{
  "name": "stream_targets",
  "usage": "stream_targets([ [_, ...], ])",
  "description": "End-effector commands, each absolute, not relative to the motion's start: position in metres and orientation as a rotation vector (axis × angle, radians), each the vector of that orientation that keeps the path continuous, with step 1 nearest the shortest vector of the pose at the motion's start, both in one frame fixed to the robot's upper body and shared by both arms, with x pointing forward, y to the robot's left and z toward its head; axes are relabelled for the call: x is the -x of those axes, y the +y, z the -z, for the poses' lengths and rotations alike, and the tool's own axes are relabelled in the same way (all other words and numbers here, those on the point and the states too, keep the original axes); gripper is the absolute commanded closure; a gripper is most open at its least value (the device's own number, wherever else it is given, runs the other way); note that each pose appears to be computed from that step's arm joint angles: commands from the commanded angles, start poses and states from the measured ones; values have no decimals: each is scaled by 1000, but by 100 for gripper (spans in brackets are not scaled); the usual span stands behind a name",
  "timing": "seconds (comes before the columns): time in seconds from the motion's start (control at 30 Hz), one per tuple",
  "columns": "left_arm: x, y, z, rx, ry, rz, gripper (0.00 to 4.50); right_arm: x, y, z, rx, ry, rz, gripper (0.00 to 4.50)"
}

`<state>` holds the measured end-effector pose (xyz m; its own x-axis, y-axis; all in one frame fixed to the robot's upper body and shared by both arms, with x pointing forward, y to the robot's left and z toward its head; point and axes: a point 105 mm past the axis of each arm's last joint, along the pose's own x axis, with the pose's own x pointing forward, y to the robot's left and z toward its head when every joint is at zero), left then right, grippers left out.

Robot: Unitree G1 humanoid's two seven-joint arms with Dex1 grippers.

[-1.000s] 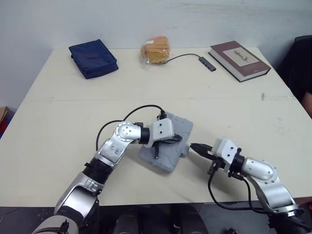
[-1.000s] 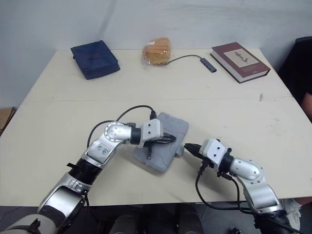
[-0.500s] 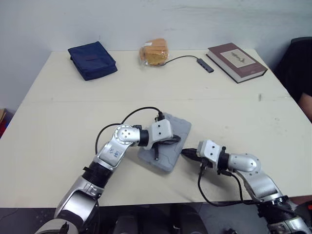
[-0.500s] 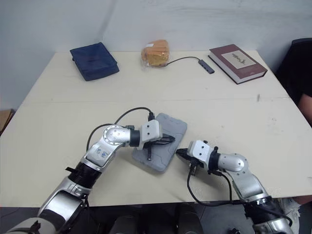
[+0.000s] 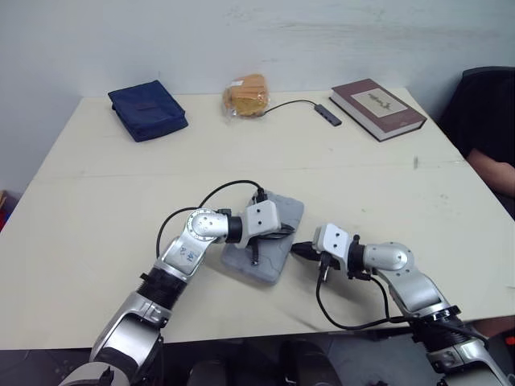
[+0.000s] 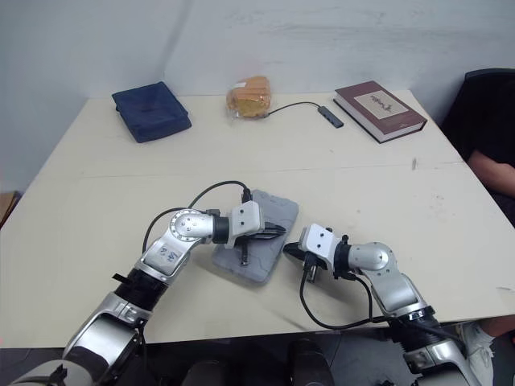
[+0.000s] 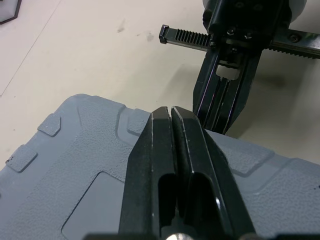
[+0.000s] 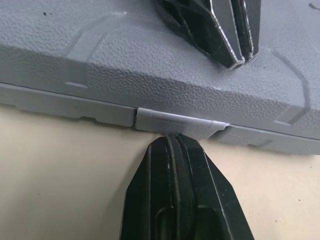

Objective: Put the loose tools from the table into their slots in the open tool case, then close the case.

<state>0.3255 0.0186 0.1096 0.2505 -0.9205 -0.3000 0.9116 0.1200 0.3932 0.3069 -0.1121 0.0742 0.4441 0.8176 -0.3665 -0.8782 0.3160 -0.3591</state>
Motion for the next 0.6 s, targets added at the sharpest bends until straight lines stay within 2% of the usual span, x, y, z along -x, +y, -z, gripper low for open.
stream_targets([
  [0.03, -334, 36, -81, -541, 52, 1255, 445, -305, -125, -83, 591, 110, -1089, 450],
  [0.13, -344, 63, -139, -498, -221, 1164, 445, -287, -158, -114, 568, 26, -1092, 450],
  [0.23, -343, 99, -154, -583, -281, 1103, 445, -277, -180, -135, 525, 25, -1092, 450],
  [0.27, -339, 112, -153, -587, -259, 1110, 396, -274, -187, -140, 543, 26, -1087, 386],
  [0.3, -335, 122, -153, -591, -243, 1111, 377, -274, -194, -144, 565, 33, -1075, 365],
  [0.37, -326, 154, -150, -576, -172, 1066, 295, -275, -211, -156, 631, 32, -1026, 276],
  [0.43, -318, 182, -148, -573, -112, 1002, 203, -278, -230, -170, 679, 30, -968, 163],
  [0.53, -303, 215, -142, -534, -9, 906, 67, -280, -251, -189, 721, 29, -901, 24],
  [0.57, -296, 228, -138, -526, 36, 871, 19, -281, -255, -193, 735, 28, -892, 0],
  [0.6, -290, 238, -137, -516, 66, 833, 9, -281, -258, -196, 746, 27, -888, 0],
])
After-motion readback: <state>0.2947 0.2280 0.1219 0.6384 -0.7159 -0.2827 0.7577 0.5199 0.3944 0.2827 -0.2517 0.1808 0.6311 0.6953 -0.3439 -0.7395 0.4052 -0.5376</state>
